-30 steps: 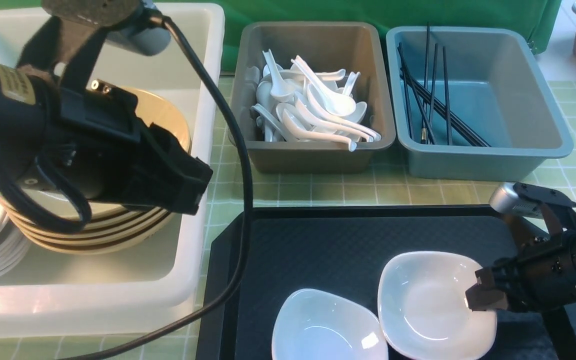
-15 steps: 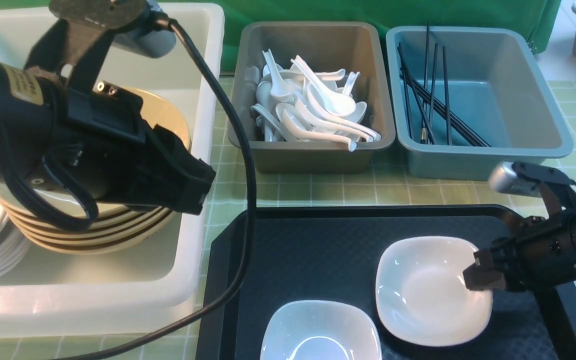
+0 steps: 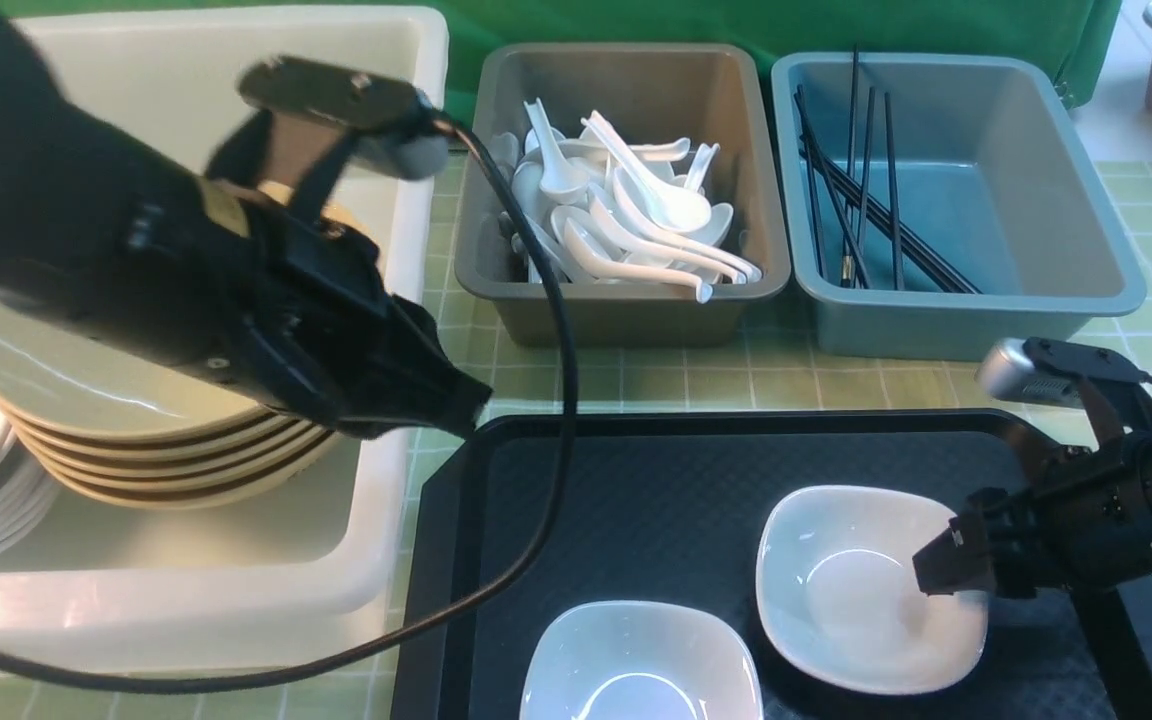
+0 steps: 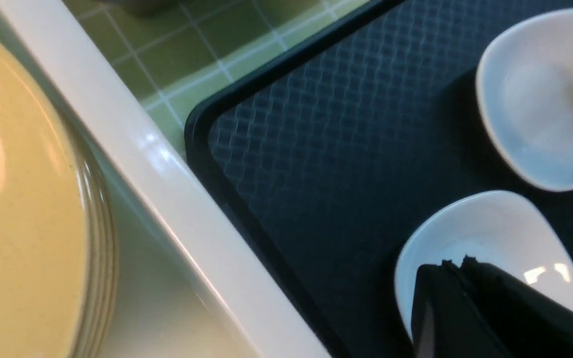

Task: On green table put chopsticks spoon bowls plates into blue grey white boxes.
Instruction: 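Place the white bowl down on the black tray with the right gripper, then grasp the small white bowl on the black tray by its rim with the left gripper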

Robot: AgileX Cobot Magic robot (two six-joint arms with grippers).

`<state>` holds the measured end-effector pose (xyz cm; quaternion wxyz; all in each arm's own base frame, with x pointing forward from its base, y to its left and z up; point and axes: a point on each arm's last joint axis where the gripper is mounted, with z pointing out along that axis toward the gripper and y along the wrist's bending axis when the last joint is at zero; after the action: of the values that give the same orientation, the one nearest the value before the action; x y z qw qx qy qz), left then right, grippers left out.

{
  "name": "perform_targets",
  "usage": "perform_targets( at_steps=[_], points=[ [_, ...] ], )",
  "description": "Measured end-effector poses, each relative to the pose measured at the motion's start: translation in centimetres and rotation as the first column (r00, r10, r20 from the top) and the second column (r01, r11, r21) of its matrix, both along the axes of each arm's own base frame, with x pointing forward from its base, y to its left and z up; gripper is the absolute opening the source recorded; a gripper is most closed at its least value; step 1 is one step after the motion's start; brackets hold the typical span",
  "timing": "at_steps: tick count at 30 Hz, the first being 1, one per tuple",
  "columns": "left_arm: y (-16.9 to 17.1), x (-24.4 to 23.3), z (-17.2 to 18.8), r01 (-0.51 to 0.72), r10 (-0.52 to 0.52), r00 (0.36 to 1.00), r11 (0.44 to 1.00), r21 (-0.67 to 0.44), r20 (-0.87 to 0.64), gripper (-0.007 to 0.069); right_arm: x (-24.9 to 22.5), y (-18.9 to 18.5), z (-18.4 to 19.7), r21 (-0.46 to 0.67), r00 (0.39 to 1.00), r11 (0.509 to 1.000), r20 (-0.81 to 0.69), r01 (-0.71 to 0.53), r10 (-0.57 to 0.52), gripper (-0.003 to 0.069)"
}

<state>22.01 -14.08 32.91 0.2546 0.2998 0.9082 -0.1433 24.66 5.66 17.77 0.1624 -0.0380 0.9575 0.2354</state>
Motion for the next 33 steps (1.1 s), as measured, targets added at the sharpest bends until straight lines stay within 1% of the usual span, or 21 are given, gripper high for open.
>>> perform_targets(
  at_steps=[3,5,6,8,9,10,12,14,15,17,18,19,20,22,25,28,30,33],
  points=[
    [0.0,0.1,-0.1,-0.001,0.001,1.0,1.0,0.001,0.002,0.0091,0.0,0.0,0.0,0.002,1.0,1.0,-0.001,-0.002,0.002,0.0524],
    [0.0,0.1,0.0,-0.002,0.002,1.0,1.0,-0.001,0.007,0.0147,-0.2,0.1,0.4,0.006,1.0,1.0,0.009,-0.008,0.008,0.0566],
    [0.0,0.1,0.0,-0.003,0.003,1.0,1.0,-0.003,0.01,0.0171,-0.3,0.1,0.8,0.009,1.0,1.0,0.02,-0.01,0.01,0.0575],
    [-0.1,0.1,0.0,-0.004,0.004,1.0,1.0,-0.012,0.007,0.0241,-0.8,0.1,2.0,0.012,0.997,0.999,0.067,-0.029,0.028,0.0583],
    [-0.1,0.1,0.0,-0.004,0.004,1.0,1.0,-0.012,0.007,0.0241,-0.8,0.1,2.2,0.012,0.997,0.999,0.074,-0.033,0.032,0.0583],
    [-0.4,0.0,0.0,0.001,-0.001,1.0,1.0,-0.025,-0.001,0.0304,-1.4,0.1,3.6,0.008,0.989,0.998,0.132,-0.062,0.06,0.0583],
    [-0.9,-0.1,-0.1,0.019,-0.019,1.0,0.999,-0.037,-0.01,0.0392,-2.4,0.3,6.1,0.013,0.971,0.993,0.213,-0.116,0.111,0.0582],
    [-1.7,0.0,-0.5,0.067,-0.067,0.997,0.998,-0.017,-0.031,0.0479,-3.3,0.6,8.2,0.025,0.952,0.984,0.258,-0.179,0.167,0.0582],
    [-2.3,0.1,-0.6,0.101,-0.101,0.994,0.995,-0.001,-0.05,0.0518,-4.1,0.8,9.8,0.03,0.933,0.973,0.292,-0.227,0.209,0.0582],
    [-3.0,0.4,-0.9,0.143,-0.141,0.987,0.99,0.019,-0.074,0.0559,-4.8,0.9,11.0,0.028,0.919,0.964,0.31,-0.265,0.244,0.0582],
    [-4.0,1.1,-1.1,0.178,-0.174,0.98,0.984,0.031,-0.098,0.0589,-5.6,1.0,12.4,0.017,0.9,0.951,0.328,-0.31,0.287,0.0582],
    [-5.0,1.6,-1.4,0.205,-0.2,0.972,0.978,0.033,-0.12,0.0617,-6.5,0.9,13.7,-0.011,0.884,0.945,0.35,-0.328,0.311,0.0582],
    [-5.5,1.8,-1.6,0.214,-0.208,0.97,0.976,0.031,-0.124,0.0618,-6.8,0.9,14.0,-0.018,0.88,0.945,0.359,-0.328,0.312,0.0582],
    [-7.5,3.1,-2.4,0.237,-0.232,0.96,0.971,0.012,-0.155,0.0632,-8.1,0.4,15.5,-0.082,0.866,0.948,0.389,-0.308,0.315,0.0582],
    [-10.2,4.8,-4.0,0.256,-0.254,0.945,0.967,-0.019,-0.206,0.063,-10.3,-0.4,17.1,-0.168,0.843,0.952,0.443,-0.255,0.304,0.0582],
    [-12.7,6.8,-6.5,0.257,-0.261,0.928,0.965,-0.05,-0.267,0.0627,-12.1,-0.7,18.0,-0.19,0.822,0.954,0.485,-0.232,0.297,0.0582],
    [-13.7,7.8,-7.7,0.25,-0.259,0.919,0.966,-0.068,-0.297,0.0623,-12.8,-0.7,18.3,-0.193,0.811,0.954,0.504,-0.231,0.298,0.0582],
    [-15.5,9.5,-10.7,0.249,-0.261,0.89,0.965,-0.081,-0.375,0.058,-13.4,-0.5,18.5,-0.195,0.797,0.95,0.519,-0.242,0.309,0.0582]
  ],
)
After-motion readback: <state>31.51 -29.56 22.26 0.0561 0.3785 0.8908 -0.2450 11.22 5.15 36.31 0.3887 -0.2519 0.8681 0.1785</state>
